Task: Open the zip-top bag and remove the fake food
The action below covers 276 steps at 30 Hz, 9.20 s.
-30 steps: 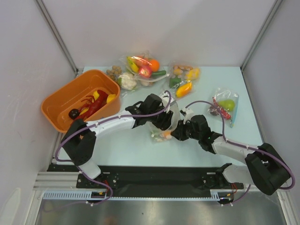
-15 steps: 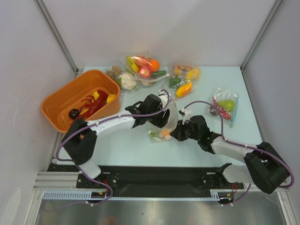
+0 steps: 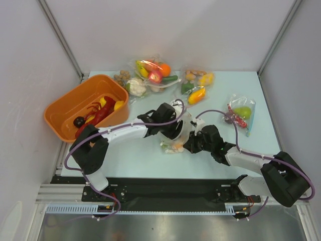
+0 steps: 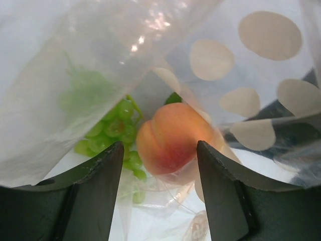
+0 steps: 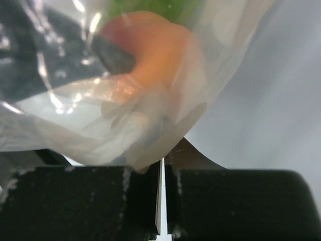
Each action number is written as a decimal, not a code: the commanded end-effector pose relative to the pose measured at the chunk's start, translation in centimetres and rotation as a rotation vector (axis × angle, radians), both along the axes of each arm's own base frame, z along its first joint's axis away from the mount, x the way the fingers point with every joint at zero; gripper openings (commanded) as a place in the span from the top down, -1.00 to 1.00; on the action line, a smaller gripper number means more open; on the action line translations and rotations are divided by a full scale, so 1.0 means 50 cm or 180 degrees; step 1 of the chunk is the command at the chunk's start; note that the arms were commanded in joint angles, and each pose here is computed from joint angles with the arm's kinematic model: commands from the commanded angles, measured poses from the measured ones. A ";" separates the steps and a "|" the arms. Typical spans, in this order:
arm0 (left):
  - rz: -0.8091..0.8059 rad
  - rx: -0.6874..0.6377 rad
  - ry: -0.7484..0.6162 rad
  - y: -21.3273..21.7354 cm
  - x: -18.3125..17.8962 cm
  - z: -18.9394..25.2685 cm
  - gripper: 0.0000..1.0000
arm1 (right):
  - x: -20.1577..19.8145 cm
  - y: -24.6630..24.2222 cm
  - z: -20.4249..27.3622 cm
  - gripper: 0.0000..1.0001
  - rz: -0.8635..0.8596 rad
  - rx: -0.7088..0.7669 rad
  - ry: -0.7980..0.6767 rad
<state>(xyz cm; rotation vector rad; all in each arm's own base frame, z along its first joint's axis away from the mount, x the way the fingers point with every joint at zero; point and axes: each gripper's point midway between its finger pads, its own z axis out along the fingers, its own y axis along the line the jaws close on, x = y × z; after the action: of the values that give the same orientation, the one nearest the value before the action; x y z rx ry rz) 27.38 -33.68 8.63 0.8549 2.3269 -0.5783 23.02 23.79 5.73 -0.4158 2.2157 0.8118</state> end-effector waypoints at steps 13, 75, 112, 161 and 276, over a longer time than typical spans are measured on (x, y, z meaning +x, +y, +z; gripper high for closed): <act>-0.0380 0.0019 0.0414 -0.027 -0.085 -0.023 -0.39 | 0.045 -0.004 0.015 1.00 -0.0196 -0.0116 -0.0156; 0.0092 -0.0498 -0.0031 -0.065 -0.012 0.029 0.43 | 0.036 -0.012 -0.007 0.89 -0.0159 -0.0146 -0.0081; -0.0121 0.0315 -0.0201 -0.060 -0.014 -0.059 0.66 | 0.032 -0.004 -0.005 1.00 -0.0042 -0.0112 -0.0076; -0.0261 -0.1272 -0.0605 0.046 -0.045 0.411 0.99 | 0.043 -0.052 0.022 1.00 -0.0320 -0.0213 -0.0160; 0.0287 0.0475 -0.0415 -0.024 0.014 0.025 -0.06 | 0.036 -0.056 0.015 1.00 -0.0260 -0.0096 -0.0127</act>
<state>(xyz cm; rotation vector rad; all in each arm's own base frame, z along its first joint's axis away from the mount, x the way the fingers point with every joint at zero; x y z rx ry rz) 27.37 -34.29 9.03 0.8602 2.3176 -0.3137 24.41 21.04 5.80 -0.3446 2.2334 0.7224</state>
